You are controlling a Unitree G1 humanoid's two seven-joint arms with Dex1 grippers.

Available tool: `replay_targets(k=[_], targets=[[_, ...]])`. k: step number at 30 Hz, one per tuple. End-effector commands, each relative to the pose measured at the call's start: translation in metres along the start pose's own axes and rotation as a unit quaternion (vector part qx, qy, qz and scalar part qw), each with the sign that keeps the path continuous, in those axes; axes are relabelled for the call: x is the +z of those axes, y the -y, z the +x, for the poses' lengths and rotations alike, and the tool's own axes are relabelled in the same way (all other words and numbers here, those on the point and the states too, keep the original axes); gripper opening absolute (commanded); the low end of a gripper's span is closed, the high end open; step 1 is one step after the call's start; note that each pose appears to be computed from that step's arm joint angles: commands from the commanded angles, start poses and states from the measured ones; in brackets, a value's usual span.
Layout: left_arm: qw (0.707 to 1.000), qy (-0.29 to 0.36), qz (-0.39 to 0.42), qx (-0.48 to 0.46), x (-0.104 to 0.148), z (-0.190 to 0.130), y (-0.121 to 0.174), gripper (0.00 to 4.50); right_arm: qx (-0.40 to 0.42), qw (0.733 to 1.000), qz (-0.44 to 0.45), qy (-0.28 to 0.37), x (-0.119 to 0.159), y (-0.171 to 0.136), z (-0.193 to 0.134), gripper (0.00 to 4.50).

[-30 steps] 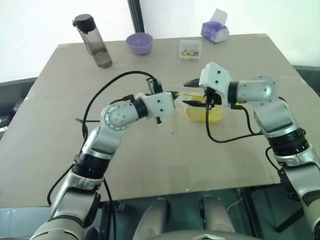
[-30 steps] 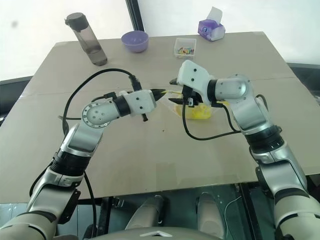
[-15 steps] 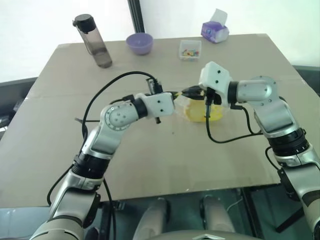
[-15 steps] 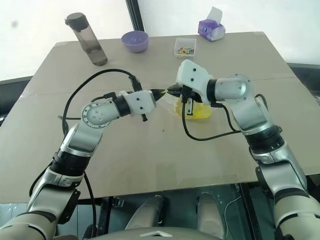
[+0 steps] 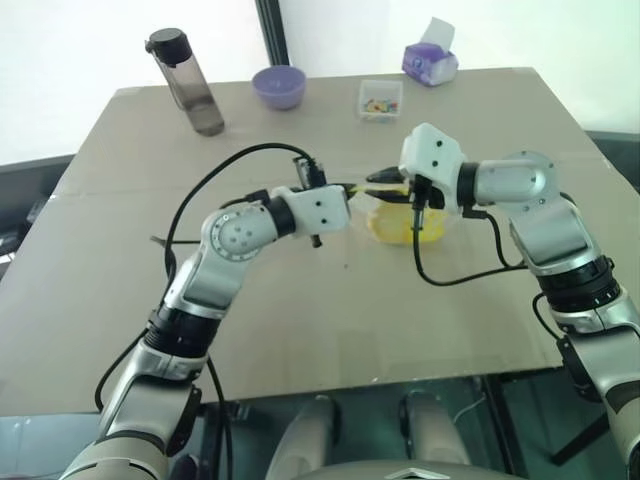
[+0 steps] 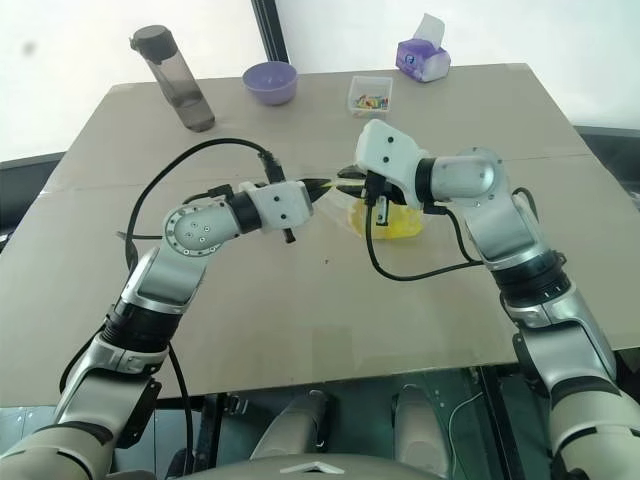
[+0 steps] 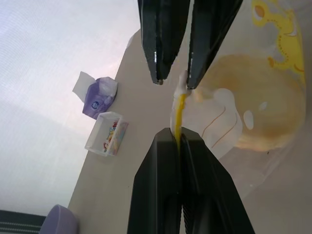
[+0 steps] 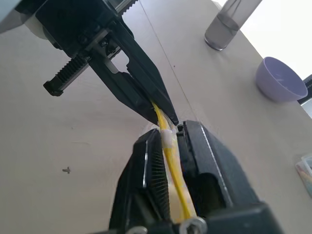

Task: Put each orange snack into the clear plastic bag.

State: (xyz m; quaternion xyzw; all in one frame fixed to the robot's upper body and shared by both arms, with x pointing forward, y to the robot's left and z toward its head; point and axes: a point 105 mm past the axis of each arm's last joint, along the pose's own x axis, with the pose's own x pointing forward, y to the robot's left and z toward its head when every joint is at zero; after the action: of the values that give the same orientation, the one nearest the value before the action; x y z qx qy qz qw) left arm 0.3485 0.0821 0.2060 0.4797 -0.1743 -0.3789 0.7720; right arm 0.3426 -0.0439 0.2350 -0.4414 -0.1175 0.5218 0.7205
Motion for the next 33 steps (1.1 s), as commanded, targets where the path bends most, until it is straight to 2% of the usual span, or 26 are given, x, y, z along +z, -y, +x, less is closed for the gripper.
replay_targets(k=[1, 27, 29, 33], targets=[[1.0, 0.017, 0.019, 0.011, 0.0108, -0.0009, -0.0063, 0.0, -0.011, 1.0, -0.016, 0.005, 0.0071, 0.0074, -0.0055, 0.54], [1.0, 0.021, 0.02, 0.01, 0.0119, 0.0006, -0.0048, 0.0, -0.002, 1.0, -0.018, -0.003, 0.0039, 0.004, -0.0051, 0.54], [1.0, 0.02, 0.02, 0.01, 0.0113, 0.0005, -0.0046, 0.0, -0.002, 1.0, -0.018, -0.001, 0.0043, 0.0042, -0.005, 0.01], [1.0, 0.018, 0.02, 0.01, 0.0099, -0.0001, -0.0047, 0.0, -0.006, 1.0, -0.02, -0.003, 0.0041, 0.0052, -0.0057, 0.01]])
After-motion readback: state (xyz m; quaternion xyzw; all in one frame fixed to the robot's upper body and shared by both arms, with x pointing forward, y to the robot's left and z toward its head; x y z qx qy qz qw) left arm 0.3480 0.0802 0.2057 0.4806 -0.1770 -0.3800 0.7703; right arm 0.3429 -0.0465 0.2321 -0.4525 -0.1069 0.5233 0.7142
